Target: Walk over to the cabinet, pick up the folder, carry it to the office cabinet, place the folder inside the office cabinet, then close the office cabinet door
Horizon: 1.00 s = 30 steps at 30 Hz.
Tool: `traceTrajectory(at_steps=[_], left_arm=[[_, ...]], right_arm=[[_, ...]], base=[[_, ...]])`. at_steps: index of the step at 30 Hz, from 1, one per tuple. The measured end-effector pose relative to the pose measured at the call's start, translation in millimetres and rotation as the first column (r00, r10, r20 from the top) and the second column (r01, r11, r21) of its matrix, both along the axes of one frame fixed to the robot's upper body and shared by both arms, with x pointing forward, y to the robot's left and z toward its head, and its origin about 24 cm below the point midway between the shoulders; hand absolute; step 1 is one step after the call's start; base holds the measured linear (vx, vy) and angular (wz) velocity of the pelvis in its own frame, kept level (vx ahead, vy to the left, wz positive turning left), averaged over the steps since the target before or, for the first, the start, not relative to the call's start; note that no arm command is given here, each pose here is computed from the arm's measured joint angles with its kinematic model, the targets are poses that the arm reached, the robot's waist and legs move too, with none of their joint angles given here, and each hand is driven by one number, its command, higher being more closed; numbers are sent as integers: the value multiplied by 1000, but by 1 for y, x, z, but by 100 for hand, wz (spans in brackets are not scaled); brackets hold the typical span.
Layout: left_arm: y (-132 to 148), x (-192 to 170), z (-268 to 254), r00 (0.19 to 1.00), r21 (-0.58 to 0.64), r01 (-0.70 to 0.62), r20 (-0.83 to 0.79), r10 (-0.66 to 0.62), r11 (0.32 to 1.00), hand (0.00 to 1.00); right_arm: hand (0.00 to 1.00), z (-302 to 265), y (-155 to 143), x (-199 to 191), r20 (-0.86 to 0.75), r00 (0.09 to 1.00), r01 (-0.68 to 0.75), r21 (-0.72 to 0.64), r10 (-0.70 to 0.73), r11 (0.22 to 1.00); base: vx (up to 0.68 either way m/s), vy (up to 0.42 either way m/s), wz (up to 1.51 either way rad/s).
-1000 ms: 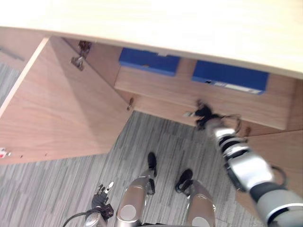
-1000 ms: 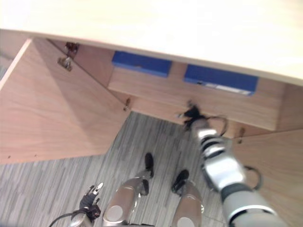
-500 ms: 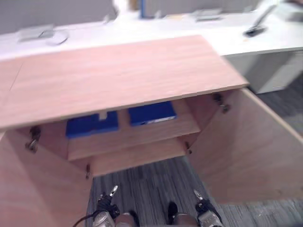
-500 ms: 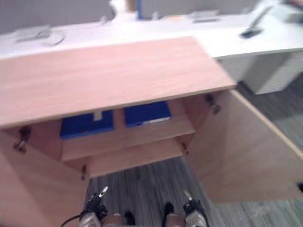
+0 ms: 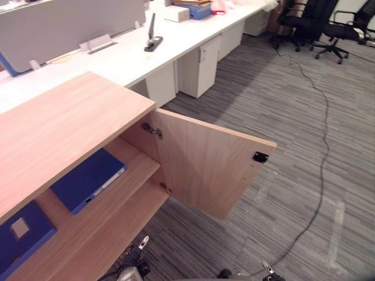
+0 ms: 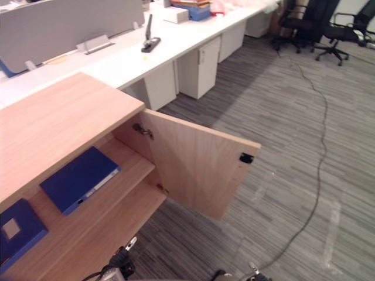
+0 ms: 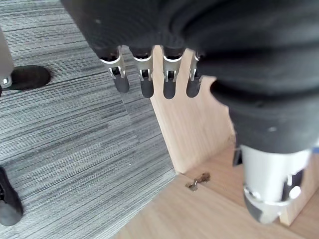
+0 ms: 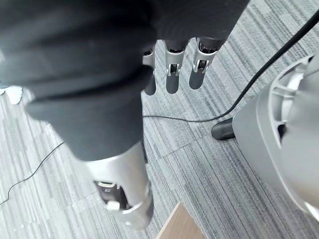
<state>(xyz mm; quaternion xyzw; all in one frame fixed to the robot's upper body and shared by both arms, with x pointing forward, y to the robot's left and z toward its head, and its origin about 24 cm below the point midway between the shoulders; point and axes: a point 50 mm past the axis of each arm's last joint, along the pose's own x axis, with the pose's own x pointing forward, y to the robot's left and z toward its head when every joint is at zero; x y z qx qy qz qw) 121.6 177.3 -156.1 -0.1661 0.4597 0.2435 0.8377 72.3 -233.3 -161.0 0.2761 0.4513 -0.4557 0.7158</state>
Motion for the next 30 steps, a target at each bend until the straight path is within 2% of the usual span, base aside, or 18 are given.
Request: traceTrajectory(at_steps=[3,6,10,12,16,23,26,30], left_arm=[[0,-4,-1,1000,0,3,-14,-3,1000,0],[0,-10,-3,1000,2,12,-28,-12,1000,0],[-2,-15,-4,997,12,59,-43,-58,998,0],[1,-15,-4,993,28,106,-47,-105,994,0],[11,-20,-4,985,57,164,-64,-160,985,0],[6,-24,-5,969,33,239,-66,-236,970,0],[3,-20,-4,960,26,279,-47,-277,960,0],[1,-17,-3,948,30,316,-41,-315,948,0]], right_arm=[[0,-1,6,3,-5,999,-34,11,34,999],[0,8,-4,28,46,995,-82,-40,83,996],[0,38,-44,73,155,978,-108,-213,143,971],[0,67,-66,104,214,948,-149,-359,237,921],[0,115,-82,153,253,872,-222,-559,419,799],[0,176,-67,223,256,695,-320,-726,672,609],[0,200,-46,252,262,590,-349,-771,764,534],[0,218,-25,272,223,497,-382,-811,838,442]], base=[[-20,0,-28],[-54,46,-26],[-51,36,-8],[-47,14,0],[-31,6,0],[-19,21,6],[-6,12,1],[-4,48,4]])
